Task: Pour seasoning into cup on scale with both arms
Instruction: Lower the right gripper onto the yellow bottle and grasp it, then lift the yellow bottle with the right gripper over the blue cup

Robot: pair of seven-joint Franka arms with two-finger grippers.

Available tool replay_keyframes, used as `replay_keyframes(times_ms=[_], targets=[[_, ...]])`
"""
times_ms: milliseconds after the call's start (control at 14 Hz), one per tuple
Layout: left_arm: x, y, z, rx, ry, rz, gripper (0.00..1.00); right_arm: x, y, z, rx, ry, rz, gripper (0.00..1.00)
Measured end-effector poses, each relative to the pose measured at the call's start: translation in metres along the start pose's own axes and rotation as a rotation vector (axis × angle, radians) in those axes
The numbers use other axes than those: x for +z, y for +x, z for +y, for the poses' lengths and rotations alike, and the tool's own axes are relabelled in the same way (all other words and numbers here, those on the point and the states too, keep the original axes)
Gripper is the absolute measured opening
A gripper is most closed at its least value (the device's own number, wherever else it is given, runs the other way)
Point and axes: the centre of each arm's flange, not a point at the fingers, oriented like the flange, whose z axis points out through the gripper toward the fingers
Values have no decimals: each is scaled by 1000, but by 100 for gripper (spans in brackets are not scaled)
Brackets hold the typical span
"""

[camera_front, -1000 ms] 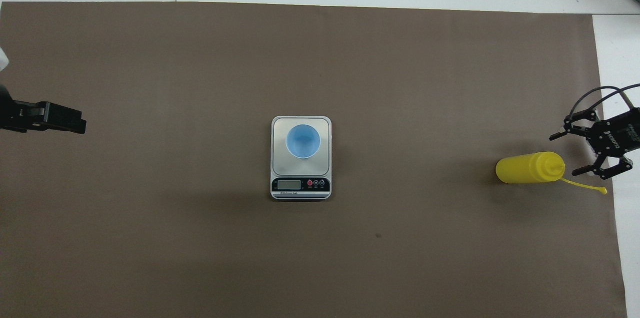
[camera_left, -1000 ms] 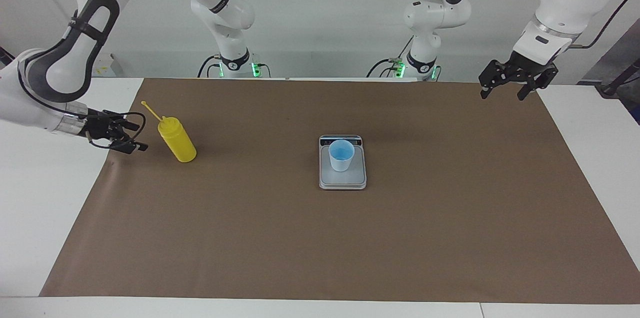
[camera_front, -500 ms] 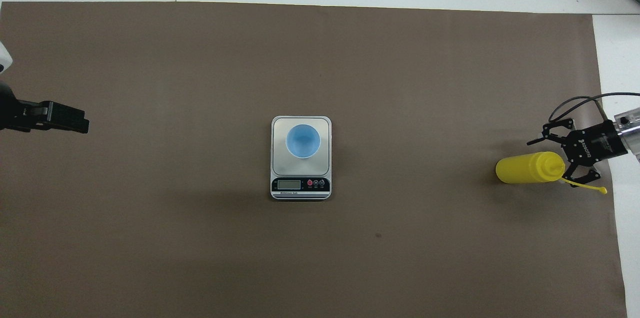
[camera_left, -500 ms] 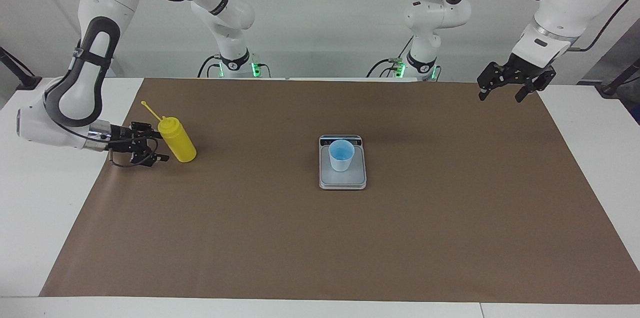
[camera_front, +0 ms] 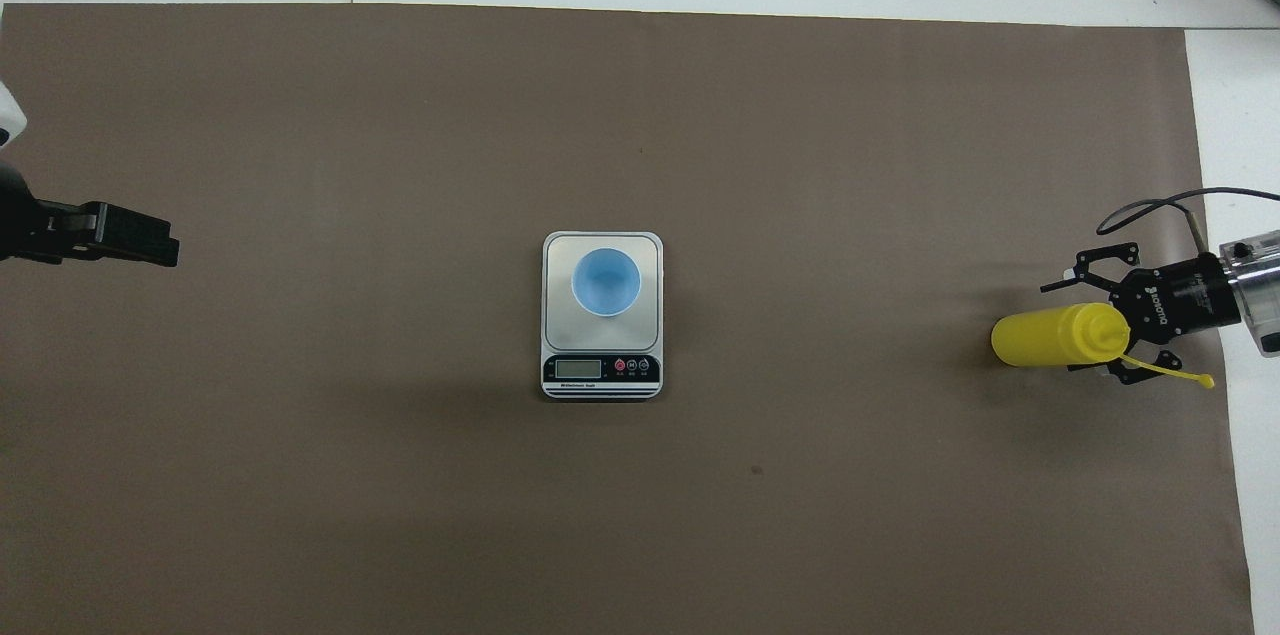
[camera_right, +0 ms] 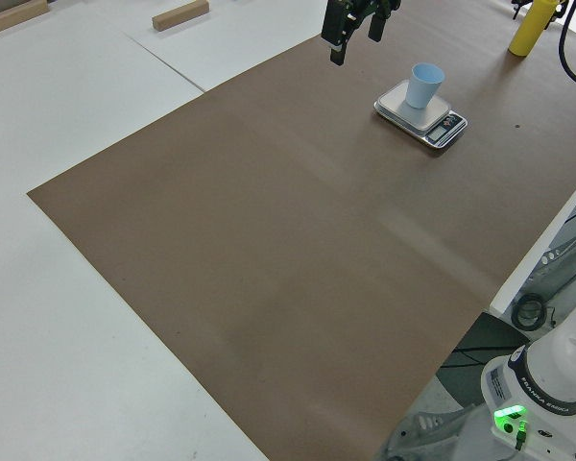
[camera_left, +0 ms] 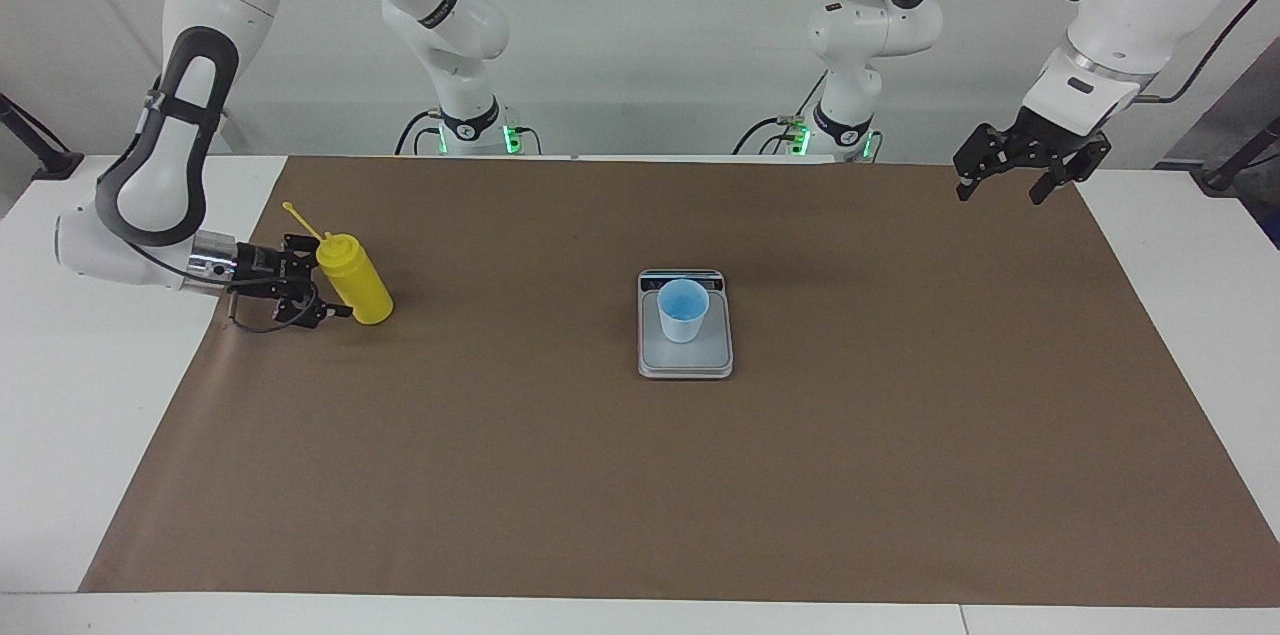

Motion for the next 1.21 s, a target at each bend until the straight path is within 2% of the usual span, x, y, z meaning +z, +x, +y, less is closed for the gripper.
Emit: replay_keyframes(times_ms=[214,286,429,500,714,929,1143,1214], targets=[[0,0,0,0,0,-1,100,7,0,8,14,1,-22,97],[0,0,0,0,0,-1,100,7,-1,8,14,0,-26,92],[0,0,0,0,0,-1,100,6,-4,7,11,22,-43,68],[0,0,0,0,0,-1,100,5,-5,6,10,29,-47,64],[0,0,0,0,0,-1,100,-2,-12,5,-1,45,-37,64],[0,0,0,1,0,-1,100,-22,-52,0,-12,70,8,64],[0,0,0,1,2,-2,100,-23,-105,-17,-12,79,66,55],[0,0,0,4,2,-2,100,-17,-119,-25,-5,78,84,55]])
